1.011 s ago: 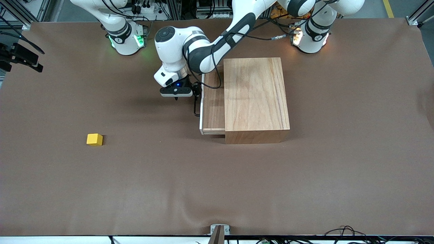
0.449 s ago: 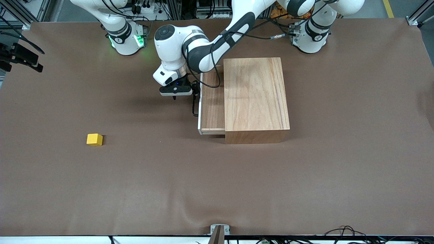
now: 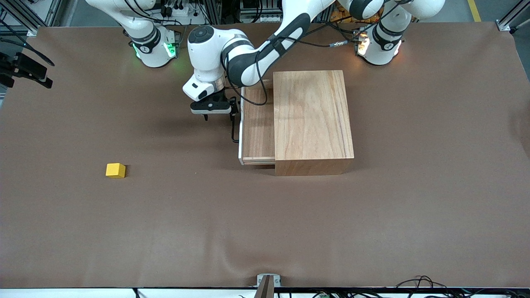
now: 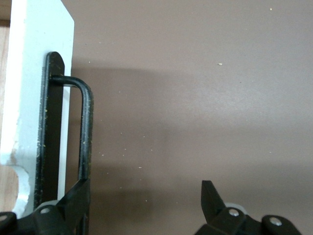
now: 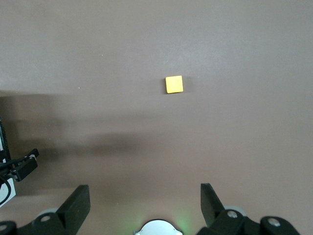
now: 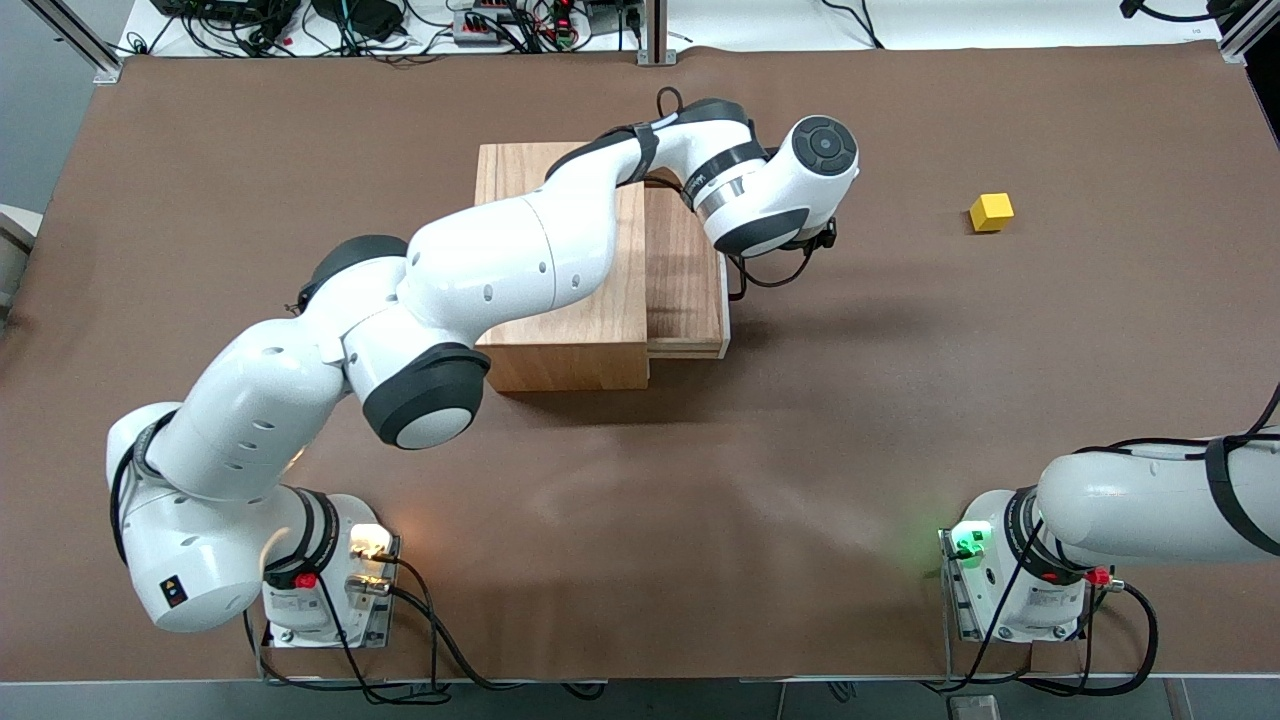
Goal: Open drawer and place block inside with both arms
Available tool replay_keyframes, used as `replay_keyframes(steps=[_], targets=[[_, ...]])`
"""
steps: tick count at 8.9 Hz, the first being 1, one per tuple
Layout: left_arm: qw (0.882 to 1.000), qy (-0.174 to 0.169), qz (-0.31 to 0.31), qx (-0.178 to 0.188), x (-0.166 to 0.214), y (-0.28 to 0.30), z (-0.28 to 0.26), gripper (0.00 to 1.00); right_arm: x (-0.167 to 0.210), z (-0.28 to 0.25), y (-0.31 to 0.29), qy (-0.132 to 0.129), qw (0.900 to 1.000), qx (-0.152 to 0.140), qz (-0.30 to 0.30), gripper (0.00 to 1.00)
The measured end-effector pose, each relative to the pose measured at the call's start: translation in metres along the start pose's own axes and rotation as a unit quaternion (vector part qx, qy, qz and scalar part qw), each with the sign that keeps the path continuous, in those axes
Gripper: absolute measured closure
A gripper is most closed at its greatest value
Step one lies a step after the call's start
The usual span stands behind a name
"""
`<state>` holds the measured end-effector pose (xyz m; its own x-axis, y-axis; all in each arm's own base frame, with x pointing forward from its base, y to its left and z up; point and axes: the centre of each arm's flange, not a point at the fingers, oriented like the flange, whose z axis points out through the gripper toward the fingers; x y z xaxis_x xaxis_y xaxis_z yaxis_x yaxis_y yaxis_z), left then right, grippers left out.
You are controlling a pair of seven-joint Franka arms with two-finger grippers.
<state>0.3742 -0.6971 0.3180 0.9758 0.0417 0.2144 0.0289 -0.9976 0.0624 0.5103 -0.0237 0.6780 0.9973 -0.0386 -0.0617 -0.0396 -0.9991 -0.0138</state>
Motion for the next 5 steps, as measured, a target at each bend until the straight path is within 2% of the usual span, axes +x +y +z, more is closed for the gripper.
replay_keyframes(steps=[3, 5], targets=[[1.0, 0.007, -0.009, -0.008, 0.011, 0.0, -0.02, 0.0, 0.0, 0.0, 0.0, 0.0, 1.0, 0.0, 0.0, 0.0], [1.0, 0.019, -0.024, -0.008, 0.052, -0.02, -0.079, 0.0, 0.0, 0.0, 0.001, 0.0, 1.0, 0.0, 0.001, 0.0]])
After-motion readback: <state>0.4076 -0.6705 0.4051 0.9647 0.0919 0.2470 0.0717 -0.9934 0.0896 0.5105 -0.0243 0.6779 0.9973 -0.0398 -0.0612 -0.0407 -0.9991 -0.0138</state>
